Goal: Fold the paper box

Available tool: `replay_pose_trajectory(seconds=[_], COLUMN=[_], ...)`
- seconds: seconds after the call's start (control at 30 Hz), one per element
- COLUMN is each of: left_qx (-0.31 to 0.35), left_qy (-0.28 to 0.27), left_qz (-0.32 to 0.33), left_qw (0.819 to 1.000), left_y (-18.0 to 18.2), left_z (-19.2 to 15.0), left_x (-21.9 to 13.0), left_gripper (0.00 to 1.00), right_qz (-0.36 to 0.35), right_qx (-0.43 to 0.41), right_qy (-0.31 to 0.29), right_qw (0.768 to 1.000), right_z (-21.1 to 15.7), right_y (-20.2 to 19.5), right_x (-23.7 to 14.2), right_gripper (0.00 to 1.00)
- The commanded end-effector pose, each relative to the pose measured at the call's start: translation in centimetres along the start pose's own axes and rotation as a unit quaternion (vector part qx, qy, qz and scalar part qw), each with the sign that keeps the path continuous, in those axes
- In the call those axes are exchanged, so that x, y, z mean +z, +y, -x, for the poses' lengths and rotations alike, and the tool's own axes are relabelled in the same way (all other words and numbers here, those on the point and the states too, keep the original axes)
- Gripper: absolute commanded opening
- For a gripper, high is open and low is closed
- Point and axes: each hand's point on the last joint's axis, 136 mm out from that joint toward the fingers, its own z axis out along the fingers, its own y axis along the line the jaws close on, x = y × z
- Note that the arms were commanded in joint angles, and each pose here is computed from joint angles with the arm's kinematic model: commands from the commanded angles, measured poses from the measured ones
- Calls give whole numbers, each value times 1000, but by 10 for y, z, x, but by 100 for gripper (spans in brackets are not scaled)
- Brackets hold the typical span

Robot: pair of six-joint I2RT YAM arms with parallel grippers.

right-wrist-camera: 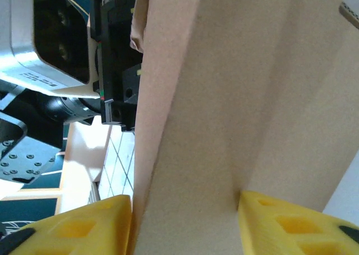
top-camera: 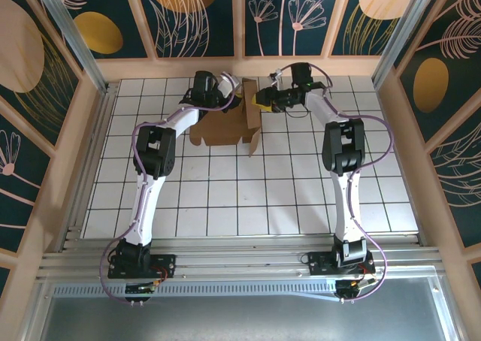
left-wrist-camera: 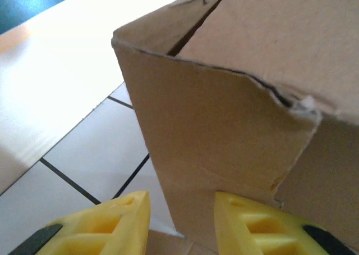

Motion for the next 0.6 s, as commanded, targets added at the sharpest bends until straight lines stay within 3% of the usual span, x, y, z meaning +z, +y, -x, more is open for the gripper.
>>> replay_pose_trajectory(seconds=[0.0,0.1,0.3,0.57], left_qx=[27,61,114,182], left_qy=[-34,-35,-25,-77], left_qz=[-14,-27,-14,-45], left_qw=[999,997,993,979], left_y=[-3,-6,4,-7], left_z=[13,11,-2,6], left_x=[7,9,24,30], left_gripper=[40,44,46,57], right_qz=[-42,-40,15,35], right_qx=[1,-6,-15,-17], right_qy=[18,27,30,30], right_qw=[999,999,999,999], right_z=[-8,-9,-8,-7], right_y=[-20,-19,2,3], right_x=[9,10,10,7], right_gripper=[51,50,60,59])
